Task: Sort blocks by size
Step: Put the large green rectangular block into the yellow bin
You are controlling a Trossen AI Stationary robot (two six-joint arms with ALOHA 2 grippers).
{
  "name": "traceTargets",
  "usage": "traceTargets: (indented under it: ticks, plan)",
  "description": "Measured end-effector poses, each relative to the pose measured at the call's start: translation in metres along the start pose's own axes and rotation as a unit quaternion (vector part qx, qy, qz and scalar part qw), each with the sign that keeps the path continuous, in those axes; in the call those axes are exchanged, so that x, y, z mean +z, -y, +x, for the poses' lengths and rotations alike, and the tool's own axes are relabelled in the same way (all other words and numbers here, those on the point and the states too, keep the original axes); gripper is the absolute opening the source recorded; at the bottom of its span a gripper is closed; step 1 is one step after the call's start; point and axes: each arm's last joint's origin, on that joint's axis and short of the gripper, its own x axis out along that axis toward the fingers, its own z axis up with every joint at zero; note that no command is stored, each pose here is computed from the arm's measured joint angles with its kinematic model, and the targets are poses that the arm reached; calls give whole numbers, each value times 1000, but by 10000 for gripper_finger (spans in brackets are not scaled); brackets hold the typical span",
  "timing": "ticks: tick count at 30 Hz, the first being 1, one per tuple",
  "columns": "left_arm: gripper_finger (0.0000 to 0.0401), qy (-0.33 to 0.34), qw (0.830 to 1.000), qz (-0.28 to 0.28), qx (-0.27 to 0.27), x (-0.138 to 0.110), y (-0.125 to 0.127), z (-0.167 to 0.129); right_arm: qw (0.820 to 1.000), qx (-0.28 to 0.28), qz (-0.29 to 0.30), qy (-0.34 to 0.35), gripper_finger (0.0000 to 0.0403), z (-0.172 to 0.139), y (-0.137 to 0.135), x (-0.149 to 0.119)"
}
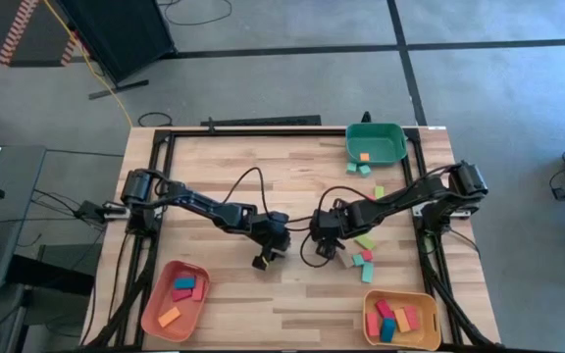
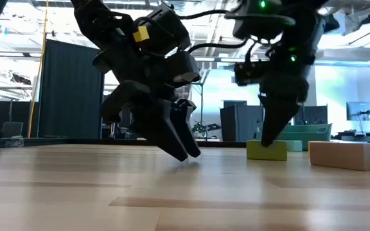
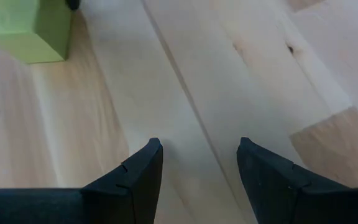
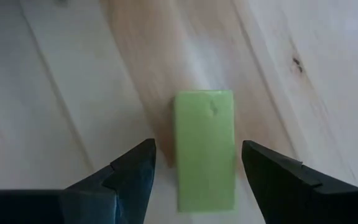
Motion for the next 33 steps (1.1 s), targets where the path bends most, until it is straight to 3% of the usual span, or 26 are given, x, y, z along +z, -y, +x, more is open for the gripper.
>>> traceTargets:
  ticks: [10,19,27,33]
  plan:
    - [197,-2,1000,7,-7,0,2,0,1000,-5,16,-12,257,12,5,-16]
    - [197,3,1000,7,-5,1,2,0,1000,3,17,1,158,14,4,-16]
    - [197,-12,1000,5,-9,-2,3,0,1000,-4,22,-18,158,5,-3,-20]
    - [197,-14,1000,5,-10,-2,3,0,999,-10,5,-44,158,-31,-24,-19]
